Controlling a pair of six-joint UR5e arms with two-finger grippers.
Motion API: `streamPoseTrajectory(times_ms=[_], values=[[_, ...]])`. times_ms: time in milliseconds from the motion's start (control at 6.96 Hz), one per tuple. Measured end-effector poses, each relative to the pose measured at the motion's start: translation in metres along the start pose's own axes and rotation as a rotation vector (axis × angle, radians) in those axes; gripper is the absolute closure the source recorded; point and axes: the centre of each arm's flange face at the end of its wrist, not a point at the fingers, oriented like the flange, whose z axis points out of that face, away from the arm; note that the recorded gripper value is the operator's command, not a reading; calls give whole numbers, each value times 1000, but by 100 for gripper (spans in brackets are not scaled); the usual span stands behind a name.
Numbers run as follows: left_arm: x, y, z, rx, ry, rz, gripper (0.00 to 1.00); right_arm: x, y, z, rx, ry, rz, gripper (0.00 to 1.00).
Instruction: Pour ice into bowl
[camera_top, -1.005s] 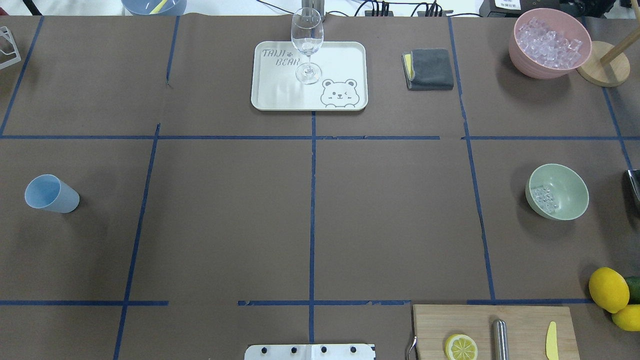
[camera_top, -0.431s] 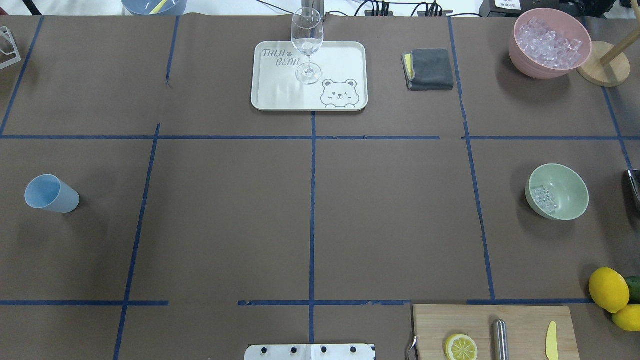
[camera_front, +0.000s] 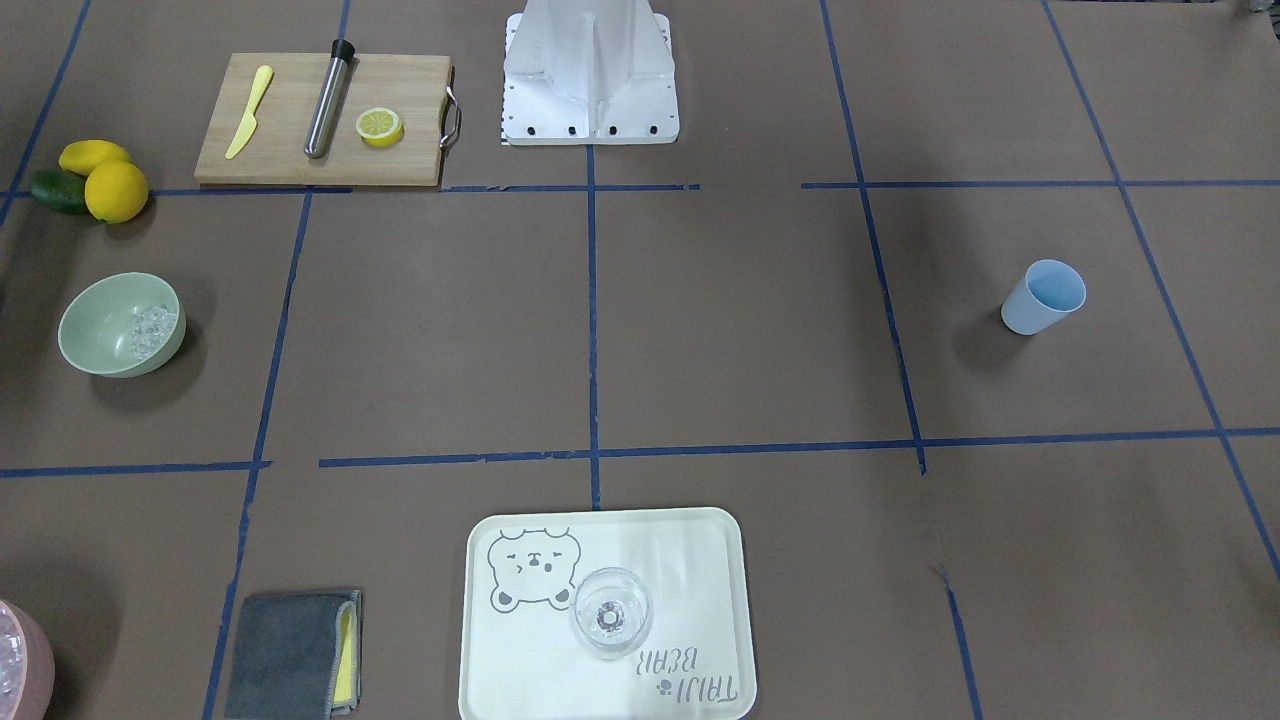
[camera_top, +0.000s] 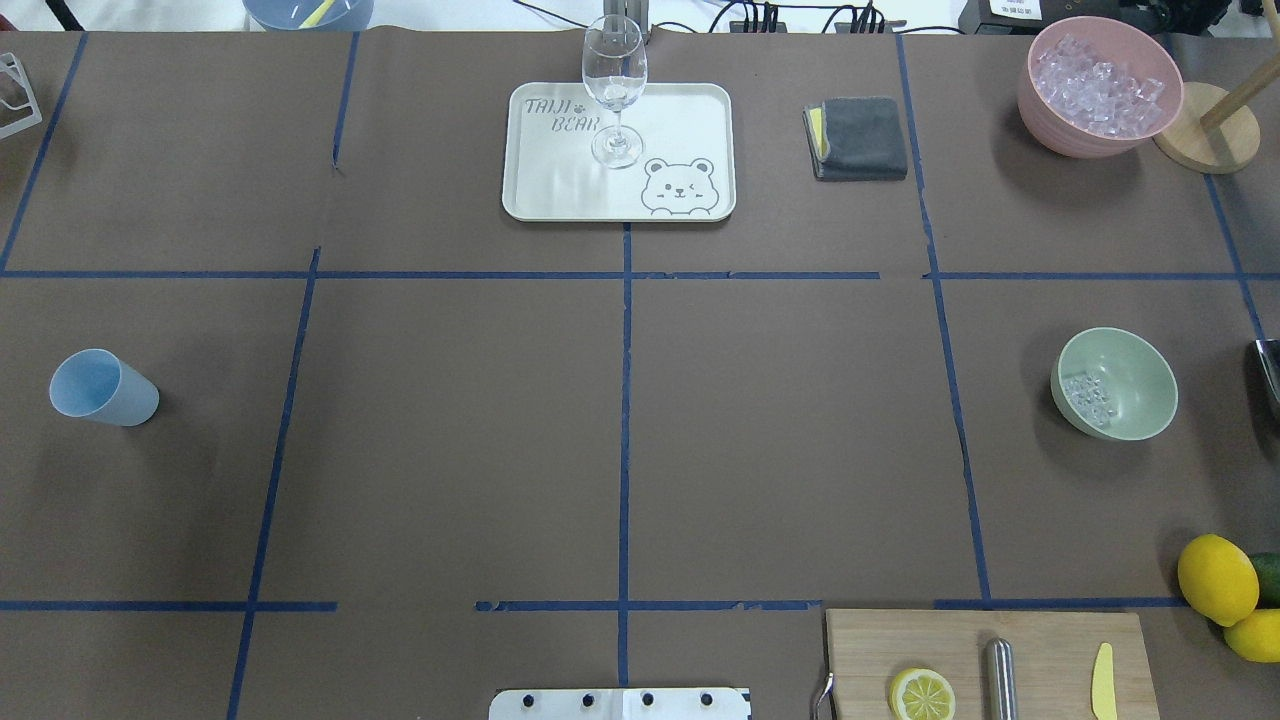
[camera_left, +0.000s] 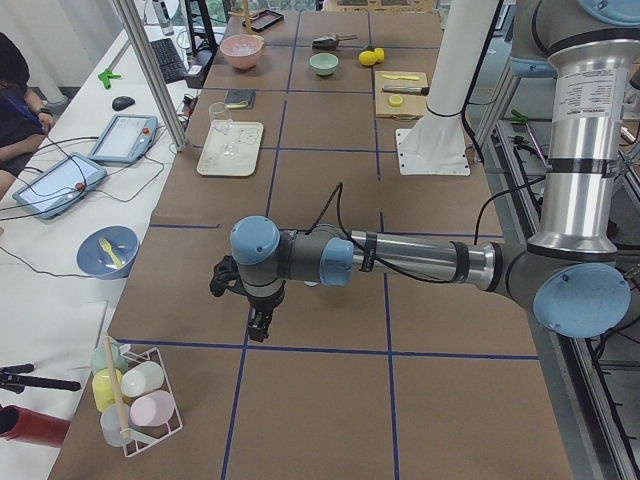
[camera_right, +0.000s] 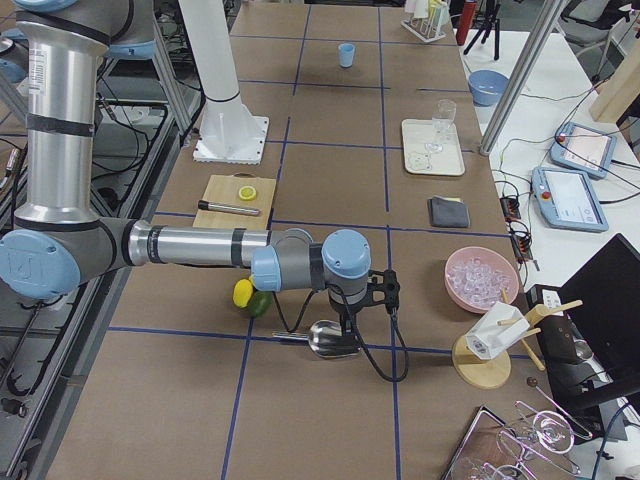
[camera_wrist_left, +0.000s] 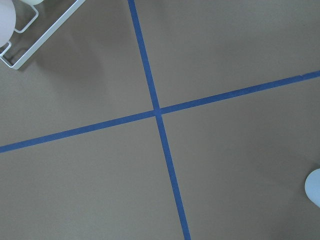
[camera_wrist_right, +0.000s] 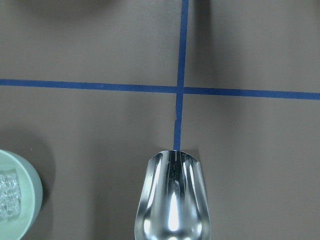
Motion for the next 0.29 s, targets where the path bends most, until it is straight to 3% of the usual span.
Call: streamPoseTrajectory(times_ms=[287], values=[[1, 0, -1, 1, 0, 1, 0, 0, 0, 0, 0, -1, 1, 0]])
